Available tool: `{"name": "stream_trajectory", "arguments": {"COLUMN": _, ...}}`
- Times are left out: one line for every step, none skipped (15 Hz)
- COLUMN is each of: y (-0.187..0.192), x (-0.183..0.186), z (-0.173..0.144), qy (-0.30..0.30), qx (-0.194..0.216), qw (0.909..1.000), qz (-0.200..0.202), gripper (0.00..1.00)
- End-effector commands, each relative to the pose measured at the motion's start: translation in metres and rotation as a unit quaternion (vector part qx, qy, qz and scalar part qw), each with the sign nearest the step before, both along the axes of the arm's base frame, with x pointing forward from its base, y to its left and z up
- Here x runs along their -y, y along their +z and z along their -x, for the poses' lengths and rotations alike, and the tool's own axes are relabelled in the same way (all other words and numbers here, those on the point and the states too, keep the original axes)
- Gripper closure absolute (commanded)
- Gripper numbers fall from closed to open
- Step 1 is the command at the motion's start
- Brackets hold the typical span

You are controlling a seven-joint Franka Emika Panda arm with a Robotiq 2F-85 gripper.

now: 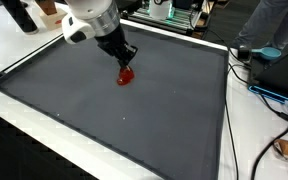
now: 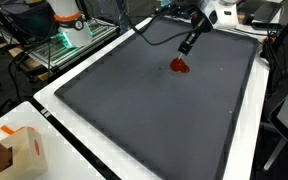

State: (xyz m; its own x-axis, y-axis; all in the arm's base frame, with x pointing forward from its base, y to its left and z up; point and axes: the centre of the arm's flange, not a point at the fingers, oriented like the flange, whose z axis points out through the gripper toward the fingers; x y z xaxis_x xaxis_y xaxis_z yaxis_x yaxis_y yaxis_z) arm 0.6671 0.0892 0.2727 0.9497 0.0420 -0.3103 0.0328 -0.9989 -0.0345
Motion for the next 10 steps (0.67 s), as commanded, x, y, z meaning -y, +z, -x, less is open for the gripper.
{"name": "stream_trajectory", "arguments": {"y": -0.016, "x": 0.004, "z": 0.004, "qy": 0.007, "qx": -0.004, "qw": 1.0, "qz": -0.002, "gripper": 0.97}}
{"name": "stream_trajectory", "arguments": {"y": -0.019, "x": 0.004, "z": 0.004, "qy": 0.007, "qx": -0.006, "qw": 1.0, "qz": -0.003, "gripper": 0.97}}
{"name": "stream_trajectory", "arguments": {"y": -0.02, "x": 0.004, "z": 0.004, "qy": 0.007, "qx": -0.006, "qw": 0.9999, "qz": -0.004, "gripper": 0.97}}
{"name": "stream_trajectory", "arguments": {"y": -0.021, "x": 0.004, "z": 0.003, "qy": 0.006, "qx": -0.006, "qw": 0.9999, "qz": -0.005, "gripper": 0.97}}
{"name": "stream_trajectory", "arguments": {"y": -0.022, "x": 0.005, "z": 0.003, "qy": 0.006, "qx": -0.007, "qw": 0.9999, "qz": -0.006, "gripper": 0.97}}
{"name": "stream_trajectory", "arguments": {"y": -0.023, "x": 0.005, "z": 0.003, "qy": 0.006, "qx": -0.008, "qw": 0.9999, "qz": -0.006, "gripper": 0.97}}
{"name": "stream_trajectory", "arguments": {"y": -0.024, "x": 0.006, "z": 0.003, "qy": 0.006, "qx": -0.009, "qw": 0.9999, "qz": -0.006, "gripper": 0.97}}
{"name": "stream_trajectory", "arguments": {"y": -0.025, "x": 0.007, "z": 0.003, "qy": 0.005, "qx": -0.009, "qw": 0.9999, "qz": -0.006, "gripper": 0.97}}
{"name": "stream_trajectory", "arguments": {"y": -0.026, "x": 0.007, "z": 0.003, "qy": 0.005, "qx": -0.01, "qw": 0.9999, "qz": -0.005, "gripper": 0.97}}
{"name": "stream_trajectory", "arguments": {"y": -0.027, "x": 0.008, "z": 0.003, "qy": 0.003, "qx": -0.008, "qw": 1.0, "qz": -0.002, "gripper": 0.97}}
